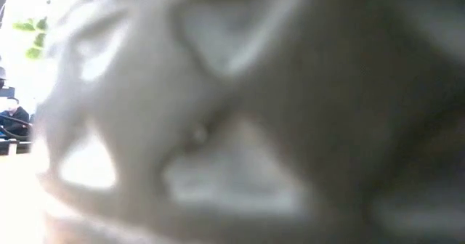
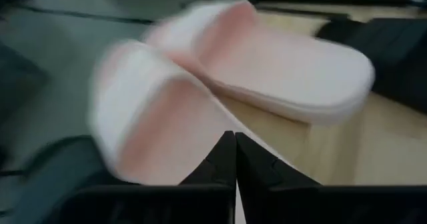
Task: Pick and place slides into the shelf
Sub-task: Put the pink slides on the shelf, then put the black slides under the shelf
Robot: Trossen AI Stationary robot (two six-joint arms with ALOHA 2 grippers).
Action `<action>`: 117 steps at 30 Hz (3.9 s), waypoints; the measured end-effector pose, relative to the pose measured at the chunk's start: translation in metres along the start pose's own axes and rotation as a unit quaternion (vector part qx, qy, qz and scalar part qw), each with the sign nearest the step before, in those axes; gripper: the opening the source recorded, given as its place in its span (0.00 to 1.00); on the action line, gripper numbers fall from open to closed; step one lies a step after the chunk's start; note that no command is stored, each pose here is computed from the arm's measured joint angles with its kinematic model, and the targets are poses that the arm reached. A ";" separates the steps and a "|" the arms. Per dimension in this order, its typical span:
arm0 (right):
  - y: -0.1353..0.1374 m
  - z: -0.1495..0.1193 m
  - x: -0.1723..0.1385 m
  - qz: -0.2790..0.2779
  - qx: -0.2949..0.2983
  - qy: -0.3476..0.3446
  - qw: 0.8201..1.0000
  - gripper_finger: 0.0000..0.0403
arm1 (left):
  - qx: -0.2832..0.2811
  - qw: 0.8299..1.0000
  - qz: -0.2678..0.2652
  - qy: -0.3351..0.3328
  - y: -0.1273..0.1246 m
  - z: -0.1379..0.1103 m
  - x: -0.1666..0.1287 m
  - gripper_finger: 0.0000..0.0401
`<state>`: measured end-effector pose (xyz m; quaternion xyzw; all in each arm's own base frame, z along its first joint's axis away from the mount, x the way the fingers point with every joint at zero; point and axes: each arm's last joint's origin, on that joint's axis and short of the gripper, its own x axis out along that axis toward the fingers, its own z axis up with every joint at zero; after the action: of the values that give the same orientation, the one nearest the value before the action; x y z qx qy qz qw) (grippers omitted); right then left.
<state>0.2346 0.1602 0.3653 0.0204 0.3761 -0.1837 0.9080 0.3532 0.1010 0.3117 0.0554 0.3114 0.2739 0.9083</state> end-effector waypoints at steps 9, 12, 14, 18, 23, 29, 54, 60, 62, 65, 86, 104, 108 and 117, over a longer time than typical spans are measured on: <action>-0.001 0.001 0.000 -0.010 0.010 -0.009 1.000 0.34 | -0.039 0.999 -0.004 0.018 0.016 -0.012 0.037 0.01; -0.001 0.000 0.000 -0.012 0.007 -0.008 1.000 0.34 | -0.030 0.999 0.000 0.018 0.016 -0.015 0.046 0.01; -0.001 0.000 0.000 -0.013 0.006 -0.008 1.000 0.34 | -0.026 1.000 0.002 0.000 0.015 -0.013 0.052 0.01; -0.001 0.000 0.000 -0.013 0.006 -0.008 1.000 0.34 | -0.028 1.000 0.004 -0.009 0.014 -0.014 0.062 0.01; -0.001 0.000 0.000 -0.013 0.005 -0.008 1.000 0.34 | -0.031 0.999 0.010 -0.003 0.016 -0.019 0.073 0.01; -0.001 0.000 0.000 -0.013 0.005 -0.008 1.000 0.34 | -0.036 0.999 0.014 -0.016 0.013 -0.023 0.088 0.00; -0.001 0.000 0.000 -0.013 0.005 -0.008 1.000 0.34 | -0.085 0.994 0.033 -0.061 0.037 0.008 0.082 0.01; -0.001 0.000 0.000 -0.013 0.005 -0.007 1.000 0.34 | -0.062 0.997 0.028 -0.019 0.031 -0.003 0.091 0.02; -0.001 0.000 0.000 -0.013 0.005 -0.008 1.000 0.34 | -0.044 0.999 0.028 -0.010 0.030 -0.007 0.095 0.02; -0.001 0.000 0.000 -0.013 0.005 -0.007 1.000 0.34 | -0.020 0.999 0.028 -0.004 0.030 -0.009 0.097 0.01; -0.001 0.000 0.000 -0.013 0.006 -0.007 1.000 0.34 | 0.027 0.998 0.047 0.043 0.048 -0.016 0.091 0.02; 0.001 -0.003 0.004 -0.013 0.019 -0.006 1.000 0.34 | 0.059 0.997 -0.014 0.043 -0.004 -0.003 0.054 0.04; 0.005 -0.024 0.023 -0.034 0.042 0.017 0.998 0.34 | 0.061 0.998 -0.027 -0.002 -0.011 0.016 0.009 0.07; -0.014 -0.109 0.084 -0.156 0.056 0.098 0.981 0.33 | 0.079 0.988 -0.096 -0.094 -0.019 0.035 -0.124 0.13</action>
<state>0.2106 0.1391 0.2311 0.0304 0.4508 -0.3407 0.8245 0.3019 0.0215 0.4010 0.1227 0.2489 0.1535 0.9484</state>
